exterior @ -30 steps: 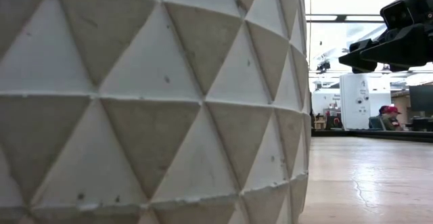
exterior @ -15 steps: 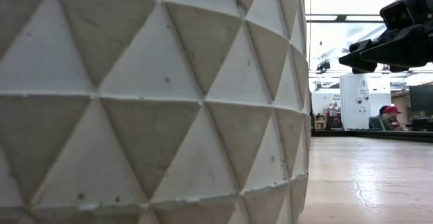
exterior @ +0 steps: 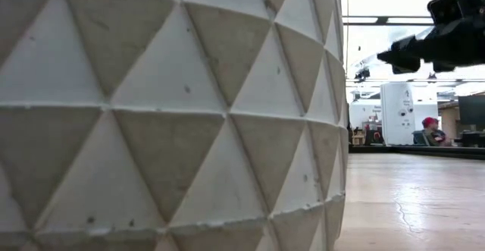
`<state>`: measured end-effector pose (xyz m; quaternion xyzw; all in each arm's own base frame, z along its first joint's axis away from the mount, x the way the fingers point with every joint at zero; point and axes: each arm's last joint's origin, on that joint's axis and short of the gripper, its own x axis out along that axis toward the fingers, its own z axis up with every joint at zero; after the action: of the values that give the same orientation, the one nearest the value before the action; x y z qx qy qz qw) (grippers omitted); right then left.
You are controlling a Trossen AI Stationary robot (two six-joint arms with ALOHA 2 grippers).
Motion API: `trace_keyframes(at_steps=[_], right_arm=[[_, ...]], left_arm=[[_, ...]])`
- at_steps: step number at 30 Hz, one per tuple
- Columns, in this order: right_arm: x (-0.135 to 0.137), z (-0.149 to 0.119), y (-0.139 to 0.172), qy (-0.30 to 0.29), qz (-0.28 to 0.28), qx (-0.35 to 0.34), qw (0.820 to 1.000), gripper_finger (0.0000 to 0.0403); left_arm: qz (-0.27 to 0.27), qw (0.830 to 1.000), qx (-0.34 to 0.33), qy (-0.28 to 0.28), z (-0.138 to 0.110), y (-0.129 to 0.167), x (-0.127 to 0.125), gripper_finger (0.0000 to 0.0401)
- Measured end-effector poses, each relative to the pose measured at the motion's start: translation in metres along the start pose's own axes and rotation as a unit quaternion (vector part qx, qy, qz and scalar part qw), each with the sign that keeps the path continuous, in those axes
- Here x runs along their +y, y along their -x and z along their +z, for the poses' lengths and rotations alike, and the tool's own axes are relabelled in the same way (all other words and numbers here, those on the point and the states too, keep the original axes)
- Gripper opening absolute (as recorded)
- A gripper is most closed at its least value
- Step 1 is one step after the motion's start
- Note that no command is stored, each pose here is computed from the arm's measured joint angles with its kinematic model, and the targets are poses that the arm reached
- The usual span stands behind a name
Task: Pick and place pill bottles into a basket
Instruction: Put the white pill bottle into the transparent bin
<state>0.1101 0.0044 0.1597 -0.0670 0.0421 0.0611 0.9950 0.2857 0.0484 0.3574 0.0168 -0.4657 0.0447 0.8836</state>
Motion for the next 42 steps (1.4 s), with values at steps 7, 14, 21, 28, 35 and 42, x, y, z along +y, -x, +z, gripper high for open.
trace_keyframes(at_steps=[7, 14, 21, 28, 35, 42], right_arm=[[-0.004, 0.035, 0.006, 0.059, -0.032, -0.18, 0.981, 0.0226], [-0.007, 0.069, 0.026, 0.113, -0.08, -0.376, 0.916, 0.0226], [-0.012, 0.093, 0.025, 0.151, -0.131, -0.399, 0.895, 0.0226], [-0.026, 0.147, 0.0, 0.162, -0.204, -0.363, 0.895, 0.0226], [-0.043, 0.189, -0.065, 0.278, -0.289, -0.207, 0.893, 0.0226], [-0.059, 0.215, -0.134, 0.319, -0.358, -0.109, 0.871, 0.0226]], left_arm=[[0.004, 1.0, -0.01, -0.005, 0.003, -0.005, 0.004, 0.0161], [0.007, 1.0, -0.01, 0.016, 0.004, -0.005, 0.007, 0.0161], [0.004, 1.0, -0.022, 0.017, 0.008, -0.01, 0.007, 0.0161], [-0.005, 0.999, -0.035, 0.017, 0.012, -0.017, 0.007, 0.0161], [-0.006, 0.998, -0.039, 0.041, 0.014, -0.019, 0.006, 0.0161], [-0.005, 0.998, -0.043, 0.055, 0.015, -0.021, 0.007, 0.0161]])
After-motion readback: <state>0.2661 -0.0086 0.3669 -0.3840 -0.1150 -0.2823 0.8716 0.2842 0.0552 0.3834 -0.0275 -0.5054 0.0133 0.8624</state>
